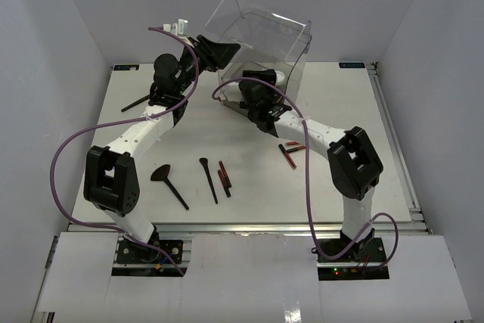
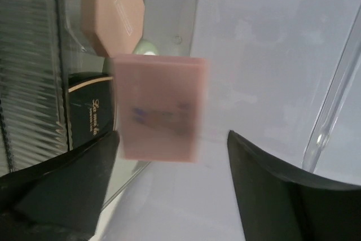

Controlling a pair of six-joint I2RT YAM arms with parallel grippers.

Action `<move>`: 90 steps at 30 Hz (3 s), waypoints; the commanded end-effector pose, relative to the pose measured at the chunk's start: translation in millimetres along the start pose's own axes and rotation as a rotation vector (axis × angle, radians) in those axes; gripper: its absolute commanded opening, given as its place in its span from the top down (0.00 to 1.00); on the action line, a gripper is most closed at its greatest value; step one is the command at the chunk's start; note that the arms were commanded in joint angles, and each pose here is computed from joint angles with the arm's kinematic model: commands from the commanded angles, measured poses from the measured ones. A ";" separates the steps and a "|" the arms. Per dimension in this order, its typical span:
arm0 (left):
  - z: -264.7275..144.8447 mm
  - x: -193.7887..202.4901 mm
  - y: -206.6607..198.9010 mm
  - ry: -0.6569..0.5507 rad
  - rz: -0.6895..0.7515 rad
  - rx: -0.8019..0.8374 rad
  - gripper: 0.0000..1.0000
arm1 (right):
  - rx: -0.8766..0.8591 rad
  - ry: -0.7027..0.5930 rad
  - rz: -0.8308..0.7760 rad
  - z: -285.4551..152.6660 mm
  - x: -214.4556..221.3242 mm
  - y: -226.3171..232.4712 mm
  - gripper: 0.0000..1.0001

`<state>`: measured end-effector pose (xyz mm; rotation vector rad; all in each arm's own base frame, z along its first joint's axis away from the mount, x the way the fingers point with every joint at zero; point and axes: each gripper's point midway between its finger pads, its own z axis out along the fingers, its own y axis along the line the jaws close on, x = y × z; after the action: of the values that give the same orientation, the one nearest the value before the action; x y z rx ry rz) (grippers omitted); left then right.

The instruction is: Organize the makeup

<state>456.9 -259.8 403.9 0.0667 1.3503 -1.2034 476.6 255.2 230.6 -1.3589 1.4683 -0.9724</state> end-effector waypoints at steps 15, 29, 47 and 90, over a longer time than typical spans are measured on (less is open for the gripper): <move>-4.1 -33.7 -32.4 -0.064 0.047 0.058 0.29 | -0.416 -0.481 -0.012 -107.6 -52.0 41.2 0.09; -48.6 6.3 2.2 -0.029 -0.018 -0.105 0.22 | -0.851 -0.911 -0.081 -259.5 1.1 128.7 0.00; -110.4 164.2 106.8 0.220 -0.294 -0.326 0.28 | -0.891 -0.781 0.946 -180.6 77.4 59.2 0.00; -48.7 207.8 146.3 0.250 -0.487 -0.196 0.82 | -1.008 -0.874 1.074 -196.2 94.2 71.6 0.14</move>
<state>494.0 -291.1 127.8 -0.3403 1.7760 -1.4767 263.8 165.5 213.6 -1.0427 1.6218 1.0629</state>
